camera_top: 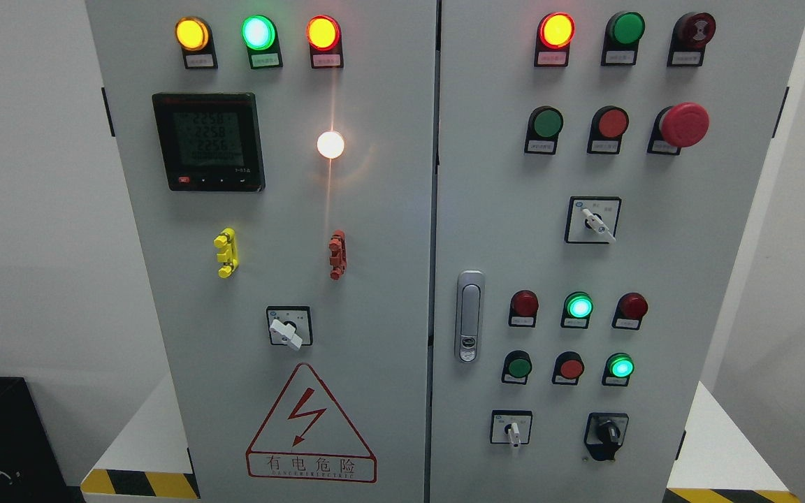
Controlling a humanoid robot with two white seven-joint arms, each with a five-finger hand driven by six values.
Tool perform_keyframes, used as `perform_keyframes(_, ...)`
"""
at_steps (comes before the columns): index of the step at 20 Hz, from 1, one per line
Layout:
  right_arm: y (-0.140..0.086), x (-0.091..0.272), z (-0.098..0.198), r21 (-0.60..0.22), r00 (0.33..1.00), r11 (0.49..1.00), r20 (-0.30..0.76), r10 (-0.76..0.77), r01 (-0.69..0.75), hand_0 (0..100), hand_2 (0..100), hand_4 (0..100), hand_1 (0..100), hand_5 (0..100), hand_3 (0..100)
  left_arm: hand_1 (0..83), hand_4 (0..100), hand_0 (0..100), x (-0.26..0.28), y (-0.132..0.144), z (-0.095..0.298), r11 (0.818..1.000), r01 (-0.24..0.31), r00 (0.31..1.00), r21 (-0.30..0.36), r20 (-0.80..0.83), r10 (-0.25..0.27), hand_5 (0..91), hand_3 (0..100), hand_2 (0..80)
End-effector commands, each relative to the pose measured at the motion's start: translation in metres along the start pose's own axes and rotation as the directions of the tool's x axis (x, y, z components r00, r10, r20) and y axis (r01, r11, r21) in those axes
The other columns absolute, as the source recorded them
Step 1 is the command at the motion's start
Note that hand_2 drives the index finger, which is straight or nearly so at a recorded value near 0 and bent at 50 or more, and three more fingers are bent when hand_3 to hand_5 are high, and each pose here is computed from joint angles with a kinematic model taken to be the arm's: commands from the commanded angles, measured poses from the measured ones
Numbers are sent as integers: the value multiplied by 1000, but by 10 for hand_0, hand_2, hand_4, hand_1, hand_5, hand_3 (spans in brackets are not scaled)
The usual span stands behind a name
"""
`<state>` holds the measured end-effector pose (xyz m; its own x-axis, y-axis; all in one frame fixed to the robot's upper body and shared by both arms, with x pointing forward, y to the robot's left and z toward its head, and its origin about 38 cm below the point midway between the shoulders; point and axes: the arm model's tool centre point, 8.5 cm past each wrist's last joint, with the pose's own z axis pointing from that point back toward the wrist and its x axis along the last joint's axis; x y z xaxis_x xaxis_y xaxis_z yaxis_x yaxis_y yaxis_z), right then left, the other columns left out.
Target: Flip black knob to close circuit
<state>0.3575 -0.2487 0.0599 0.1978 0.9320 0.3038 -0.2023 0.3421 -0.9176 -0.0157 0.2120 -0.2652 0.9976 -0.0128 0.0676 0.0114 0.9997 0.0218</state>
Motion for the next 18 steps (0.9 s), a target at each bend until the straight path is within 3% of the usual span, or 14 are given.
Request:
perform_keyframes(1, -76, 11, -2, -186, 1000, 982, 22, -15, 19, 0, 913, 931, 0, 895, 1000, 556, 0, 120, 0, 0, 0, 1000, 0, 1000, 1, 0, 0, 0, 0, 0)
perform_keyframes(18, -112, 3, -21, -228, 1000, 974, -24, -20, 14, 0, 905, 924, 0, 890, 1000, 556, 0, 120, 0, 0, 0, 1000, 0, 1000, 1, 0, 0, 0, 0, 0)
